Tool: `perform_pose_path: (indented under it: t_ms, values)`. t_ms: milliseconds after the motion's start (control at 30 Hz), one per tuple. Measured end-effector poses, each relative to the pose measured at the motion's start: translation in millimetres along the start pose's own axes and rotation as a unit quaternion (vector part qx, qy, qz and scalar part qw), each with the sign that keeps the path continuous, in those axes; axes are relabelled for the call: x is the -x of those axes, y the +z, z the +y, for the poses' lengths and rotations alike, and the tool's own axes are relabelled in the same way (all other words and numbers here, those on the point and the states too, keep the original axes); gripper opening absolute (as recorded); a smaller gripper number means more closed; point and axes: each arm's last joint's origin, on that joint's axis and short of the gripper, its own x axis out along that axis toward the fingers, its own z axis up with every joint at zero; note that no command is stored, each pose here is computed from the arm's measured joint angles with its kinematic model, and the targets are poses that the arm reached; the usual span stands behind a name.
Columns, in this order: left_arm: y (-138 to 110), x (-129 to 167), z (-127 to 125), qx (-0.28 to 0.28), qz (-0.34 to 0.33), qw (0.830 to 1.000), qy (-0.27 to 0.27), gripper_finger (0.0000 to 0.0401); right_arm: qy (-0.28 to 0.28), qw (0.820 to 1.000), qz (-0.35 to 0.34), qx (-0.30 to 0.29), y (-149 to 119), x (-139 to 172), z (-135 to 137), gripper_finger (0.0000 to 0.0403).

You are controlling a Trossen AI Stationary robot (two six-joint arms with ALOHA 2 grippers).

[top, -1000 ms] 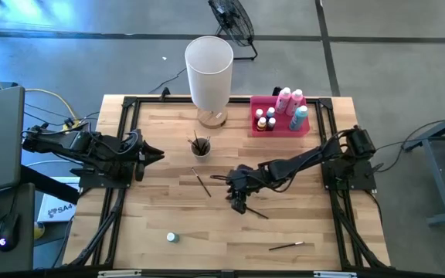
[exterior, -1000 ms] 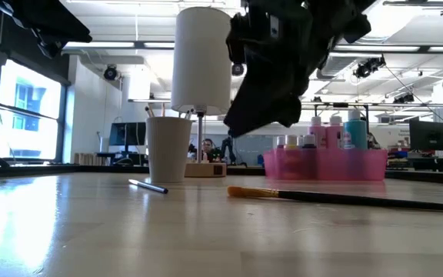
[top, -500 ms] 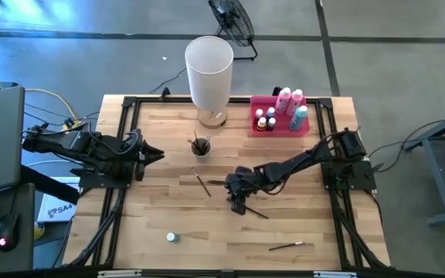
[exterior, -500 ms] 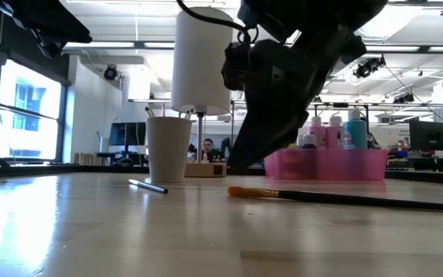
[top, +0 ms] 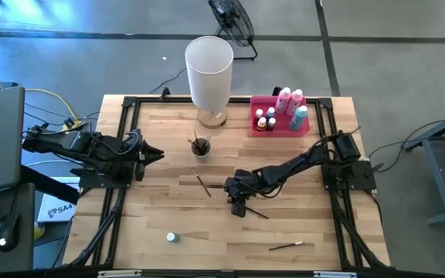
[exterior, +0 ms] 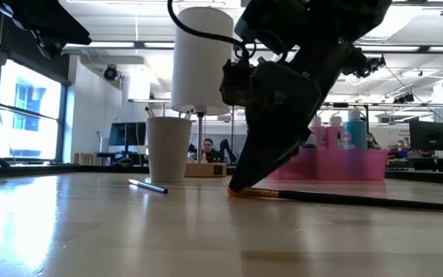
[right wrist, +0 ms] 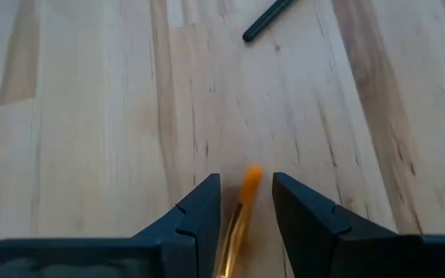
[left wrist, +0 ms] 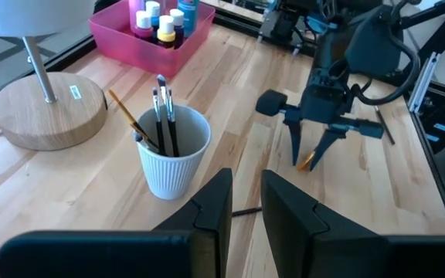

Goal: Pick & Place Paint Supplies
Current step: Put the golden paint brush into the white cup

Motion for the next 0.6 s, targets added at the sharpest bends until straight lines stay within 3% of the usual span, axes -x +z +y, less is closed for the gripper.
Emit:
perform_pose_path:
  t_ms: [167,600]
  values:
    - [0,0,0,0.001,0.000,1.000,0.003,0.0070,-0.020,1.000,-0.001,0.001,-1,-1,-1,0.0105]
    - [-1,0,1,0.012,0.004,1.000,0.007,0.0070,-0.029,0.999,0.014,-0.004,-7,-12,-7,0.0009]
